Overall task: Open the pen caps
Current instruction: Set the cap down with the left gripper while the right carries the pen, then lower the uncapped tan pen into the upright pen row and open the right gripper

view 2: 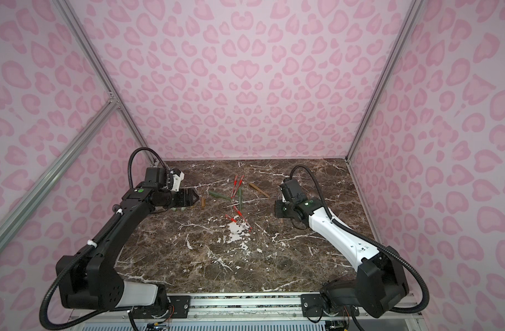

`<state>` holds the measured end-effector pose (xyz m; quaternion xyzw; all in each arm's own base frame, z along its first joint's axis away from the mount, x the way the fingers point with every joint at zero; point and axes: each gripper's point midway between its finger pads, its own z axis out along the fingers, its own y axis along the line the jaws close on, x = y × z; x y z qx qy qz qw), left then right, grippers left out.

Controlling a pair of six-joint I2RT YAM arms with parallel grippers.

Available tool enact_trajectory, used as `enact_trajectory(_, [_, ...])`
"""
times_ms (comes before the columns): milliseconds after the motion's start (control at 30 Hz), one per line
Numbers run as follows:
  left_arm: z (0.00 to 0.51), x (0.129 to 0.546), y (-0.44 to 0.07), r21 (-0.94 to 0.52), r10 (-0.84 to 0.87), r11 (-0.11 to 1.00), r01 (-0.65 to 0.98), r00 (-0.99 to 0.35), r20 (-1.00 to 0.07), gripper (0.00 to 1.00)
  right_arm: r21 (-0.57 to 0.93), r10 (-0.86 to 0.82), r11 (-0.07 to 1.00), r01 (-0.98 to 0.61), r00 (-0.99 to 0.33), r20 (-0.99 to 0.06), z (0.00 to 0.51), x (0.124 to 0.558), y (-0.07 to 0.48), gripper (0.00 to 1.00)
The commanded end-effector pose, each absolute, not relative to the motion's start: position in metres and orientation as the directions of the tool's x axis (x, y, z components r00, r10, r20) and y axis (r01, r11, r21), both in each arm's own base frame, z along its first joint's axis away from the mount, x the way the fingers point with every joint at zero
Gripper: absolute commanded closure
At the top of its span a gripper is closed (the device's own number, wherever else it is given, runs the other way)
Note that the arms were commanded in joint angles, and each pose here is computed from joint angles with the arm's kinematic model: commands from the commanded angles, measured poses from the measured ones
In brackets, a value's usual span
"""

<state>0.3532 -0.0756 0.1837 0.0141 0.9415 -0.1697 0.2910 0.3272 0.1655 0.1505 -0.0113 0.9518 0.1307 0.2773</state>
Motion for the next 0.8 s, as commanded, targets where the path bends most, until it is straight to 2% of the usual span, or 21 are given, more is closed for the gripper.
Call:
enact_trajectory(0, [0.203, 0.350, -0.075, -0.271, -0.037, 0.942, 0.196, -0.744, -0.667, 0.11, 0.213, 0.002, 0.970, -0.118, -0.871, -0.491, 0.141, 0.335, 0.161, 1.00])
enact_trajectory(267, [0.224, 0.327, -0.068, -0.231, -0.030, 0.942, 0.244, -0.622, -0.782, 0.00, 0.174, 0.010, 0.982, -0.068, -0.911, -0.413, 0.113, 0.374, 0.149, 1.00])
enact_trajectory(767, [0.231, 0.328, -0.054, -0.277, -0.100, 0.937, 0.212, -0.599, -0.795, 0.02, 0.134, 0.040, 0.991, 0.004, -0.962, -0.269, 0.030, 0.413, 0.141, 1.00])
